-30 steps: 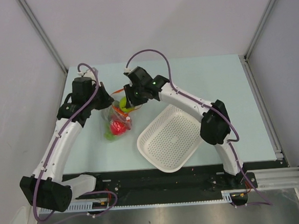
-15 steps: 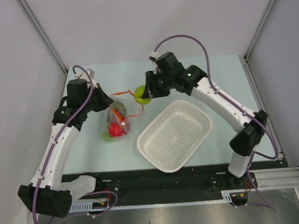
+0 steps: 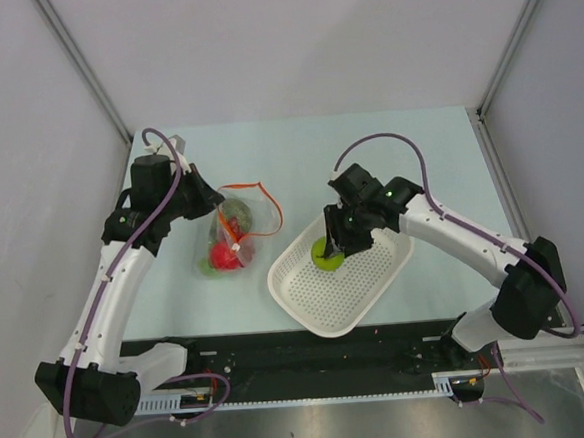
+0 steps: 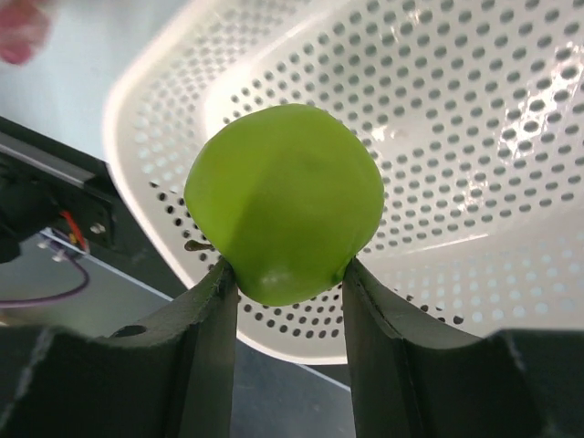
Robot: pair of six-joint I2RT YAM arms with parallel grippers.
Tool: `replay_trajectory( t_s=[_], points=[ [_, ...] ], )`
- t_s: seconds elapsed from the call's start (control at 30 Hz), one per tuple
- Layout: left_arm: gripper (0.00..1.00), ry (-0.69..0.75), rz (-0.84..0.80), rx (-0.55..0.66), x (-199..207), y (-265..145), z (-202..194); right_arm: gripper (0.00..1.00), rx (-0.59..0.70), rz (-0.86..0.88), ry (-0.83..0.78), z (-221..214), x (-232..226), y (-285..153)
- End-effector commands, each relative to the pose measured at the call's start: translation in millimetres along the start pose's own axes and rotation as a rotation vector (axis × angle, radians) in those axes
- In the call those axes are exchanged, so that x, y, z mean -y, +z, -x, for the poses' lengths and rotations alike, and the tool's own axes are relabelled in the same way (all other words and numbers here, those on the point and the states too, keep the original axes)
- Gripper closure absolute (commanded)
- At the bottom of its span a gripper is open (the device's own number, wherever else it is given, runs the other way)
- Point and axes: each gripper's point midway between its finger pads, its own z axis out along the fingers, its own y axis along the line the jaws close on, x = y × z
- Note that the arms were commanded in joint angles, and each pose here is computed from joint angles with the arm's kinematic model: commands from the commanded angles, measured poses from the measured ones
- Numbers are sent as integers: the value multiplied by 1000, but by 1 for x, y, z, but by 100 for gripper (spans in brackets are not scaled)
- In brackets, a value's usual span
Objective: Open the zip-top bag and remove the fake food
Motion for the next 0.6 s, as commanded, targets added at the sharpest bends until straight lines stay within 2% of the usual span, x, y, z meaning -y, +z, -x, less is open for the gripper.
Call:
replay_trajectory(
  t_s=[0.0, 0.2, 0.3, 0.4, 0.43, 0.47, 0.57],
  points=[
    [100, -8, -60, 54, 16, -7, 19, 91, -47, -59, 0, -15, 12, 14],
    [100, -8, -59, 52, 15, -6, 16, 79, -108, -73, -14, -35, 17, 28],
    [100, -10, -56, 50, 13, -6, 14, 67, -126, -51, 13, -36, 13, 34],
    [100, -12, -59, 56, 13, -6, 14, 38, -117, -50, 14, -37, 10, 32],
    [100, -12, -59, 56, 13, -6, 14, 7, -108, -51, 11, -37, 10, 29],
    [100, -12, -60, 55, 13, -6, 13, 1, -99, -48, 6, -36, 9, 26],
    [100, -12, -63, 53, 13, -6, 12, 0, -32, -34, 14, -27, 5, 13]
  ],
)
